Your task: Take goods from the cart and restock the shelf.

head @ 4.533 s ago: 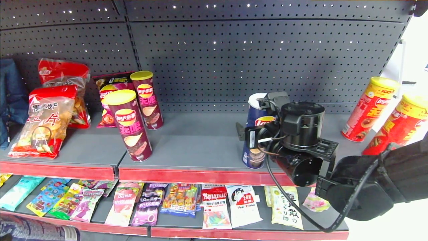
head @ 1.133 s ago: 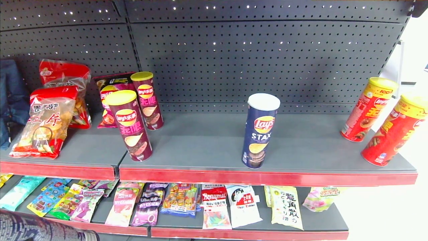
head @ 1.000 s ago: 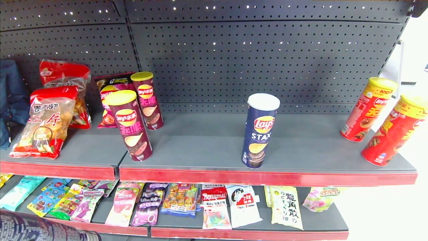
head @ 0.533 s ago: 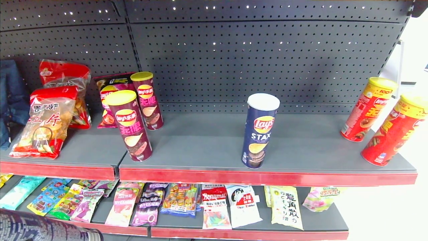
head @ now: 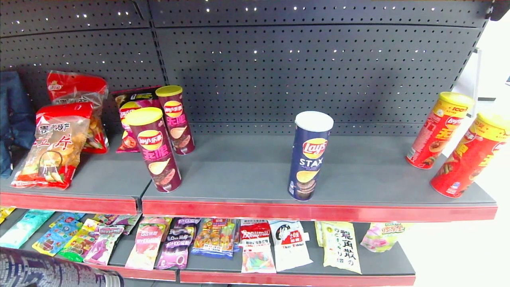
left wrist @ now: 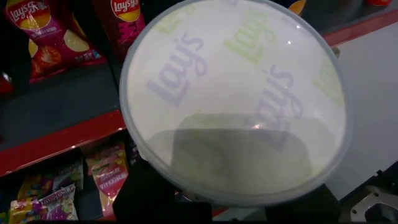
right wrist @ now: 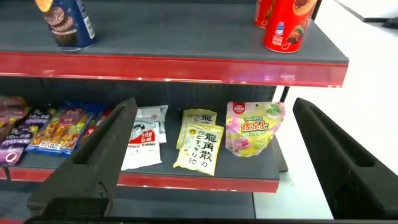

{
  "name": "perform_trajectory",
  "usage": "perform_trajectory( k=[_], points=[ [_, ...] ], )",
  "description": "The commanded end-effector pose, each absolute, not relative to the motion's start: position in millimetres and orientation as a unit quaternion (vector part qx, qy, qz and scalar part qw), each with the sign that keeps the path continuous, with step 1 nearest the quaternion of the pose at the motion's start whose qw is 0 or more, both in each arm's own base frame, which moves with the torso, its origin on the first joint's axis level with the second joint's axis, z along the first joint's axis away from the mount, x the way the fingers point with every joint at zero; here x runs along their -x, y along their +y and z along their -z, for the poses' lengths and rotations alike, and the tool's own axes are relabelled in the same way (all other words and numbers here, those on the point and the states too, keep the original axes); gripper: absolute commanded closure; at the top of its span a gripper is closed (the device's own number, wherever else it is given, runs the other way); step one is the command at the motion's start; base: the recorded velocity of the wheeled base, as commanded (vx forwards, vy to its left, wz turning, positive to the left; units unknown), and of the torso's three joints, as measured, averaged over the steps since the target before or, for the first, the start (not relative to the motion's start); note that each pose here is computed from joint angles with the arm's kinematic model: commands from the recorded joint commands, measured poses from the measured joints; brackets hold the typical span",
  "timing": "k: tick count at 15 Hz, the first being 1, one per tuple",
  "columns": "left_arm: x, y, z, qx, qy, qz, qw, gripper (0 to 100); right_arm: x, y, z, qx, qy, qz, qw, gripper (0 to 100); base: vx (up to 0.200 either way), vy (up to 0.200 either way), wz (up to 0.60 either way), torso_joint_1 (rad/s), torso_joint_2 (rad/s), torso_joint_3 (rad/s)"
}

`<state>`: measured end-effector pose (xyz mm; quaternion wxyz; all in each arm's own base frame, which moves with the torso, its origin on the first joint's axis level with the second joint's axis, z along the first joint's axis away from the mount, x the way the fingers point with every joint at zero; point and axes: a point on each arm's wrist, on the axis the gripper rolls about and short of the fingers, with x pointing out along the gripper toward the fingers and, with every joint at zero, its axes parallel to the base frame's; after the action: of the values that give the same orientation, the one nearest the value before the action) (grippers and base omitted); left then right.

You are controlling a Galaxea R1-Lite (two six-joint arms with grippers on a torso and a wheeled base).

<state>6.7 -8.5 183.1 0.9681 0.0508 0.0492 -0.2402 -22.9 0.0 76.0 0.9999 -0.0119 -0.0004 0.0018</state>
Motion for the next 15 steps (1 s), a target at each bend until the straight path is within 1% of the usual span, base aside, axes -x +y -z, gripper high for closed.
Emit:
perform_trajectory(
  k=[1,6,10,12,14,15],
  points=[
    [-7,-9,-183,-0.051,0.049,0.24,0.968,100,23,0,-76,0.012,0.0,-0.002,1.0,0,0.0,0.0,-0.6,0.002,0.0,0.002],
    [-6,-8,-186,-0.051,0.044,0.24,0.969,100,23,0,-76,0.012,0.0,-0.002,1.0,0,0.0,0.0,-0.6,0.004,0.0,0.001],
    [-10,-9,-189,-0.05,0.051,0.236,0.969,100,23,0,-76,0.012,0.0,-0.002,1.0,0,0.0,0.0,0.0,0.0,0.0,0.0],
    [-20,-10,-195,-0.049,0.06,0.227,0.971,100,23,0,-76,0.012,0.0,-0.002,1.0,0,0.0,0.0,0.0,0.0,0.0,0.0],
    [-45,-13,-204,-0.049,0.065,0.226,0.971,100,23,0,-76,0.012,0.0,-0.003,1.0,0,0.0,0.0,0.0,0.0,0.0,0.0],
    [-65,-16,-207,-0.049,0.068,0.227,0.97,100,23,0,-76,0.008,0.001,-0.003,1.0,0,0.0,0.0,0.0,0.0,0.0,0.0]
  ],
)
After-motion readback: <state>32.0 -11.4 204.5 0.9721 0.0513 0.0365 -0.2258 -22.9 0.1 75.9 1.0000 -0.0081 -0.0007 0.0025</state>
